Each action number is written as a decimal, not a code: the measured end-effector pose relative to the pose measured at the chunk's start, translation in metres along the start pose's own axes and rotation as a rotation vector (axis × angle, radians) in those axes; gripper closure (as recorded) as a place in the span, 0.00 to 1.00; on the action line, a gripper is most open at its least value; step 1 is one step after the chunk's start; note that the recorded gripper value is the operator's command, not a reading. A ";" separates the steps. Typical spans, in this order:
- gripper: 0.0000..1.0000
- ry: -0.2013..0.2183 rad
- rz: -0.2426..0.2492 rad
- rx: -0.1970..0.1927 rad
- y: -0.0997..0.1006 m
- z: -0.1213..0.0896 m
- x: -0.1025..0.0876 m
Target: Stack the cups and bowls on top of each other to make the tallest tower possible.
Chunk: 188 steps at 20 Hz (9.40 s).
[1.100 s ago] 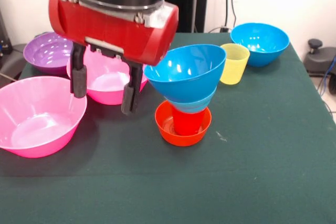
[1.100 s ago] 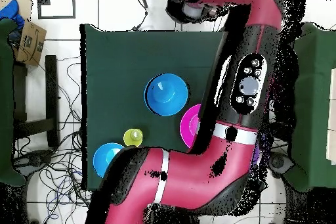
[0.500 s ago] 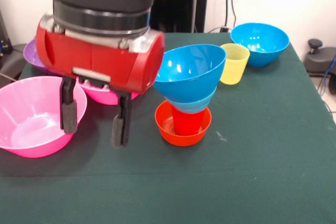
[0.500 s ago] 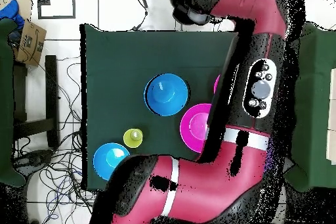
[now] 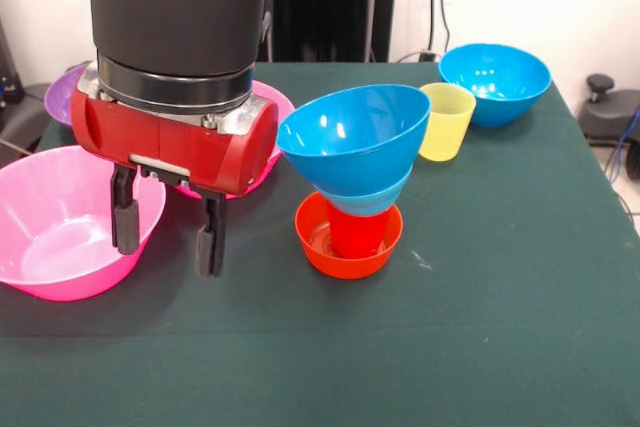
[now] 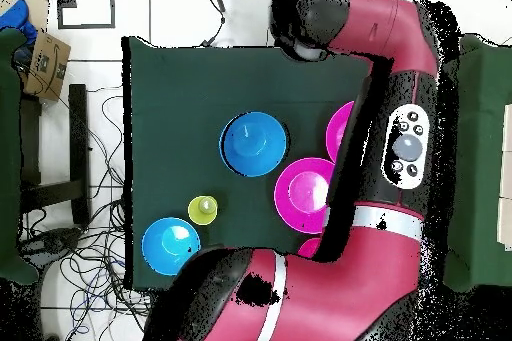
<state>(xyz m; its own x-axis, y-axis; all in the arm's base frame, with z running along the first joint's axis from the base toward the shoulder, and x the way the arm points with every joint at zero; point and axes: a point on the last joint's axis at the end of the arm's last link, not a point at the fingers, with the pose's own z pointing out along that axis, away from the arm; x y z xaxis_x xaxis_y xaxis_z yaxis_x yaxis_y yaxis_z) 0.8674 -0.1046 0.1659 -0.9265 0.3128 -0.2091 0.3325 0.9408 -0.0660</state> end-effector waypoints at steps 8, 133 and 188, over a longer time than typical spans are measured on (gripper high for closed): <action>0.00 0.002 -0.002 0.015 -0.005 0.001 0.001; 0.00 0.104 -0.035 0.048 -0.087 0.134 0.159; 1.00 0.145 0.017 0.038 -0.134 0.187 0.197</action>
<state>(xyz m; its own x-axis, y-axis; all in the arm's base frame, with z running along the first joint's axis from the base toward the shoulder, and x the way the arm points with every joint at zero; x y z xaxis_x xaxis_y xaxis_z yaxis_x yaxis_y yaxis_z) 0.6731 -0.1937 -0.0484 -0.9354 0.3471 -0.0676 0.3525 0.9304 -0.1009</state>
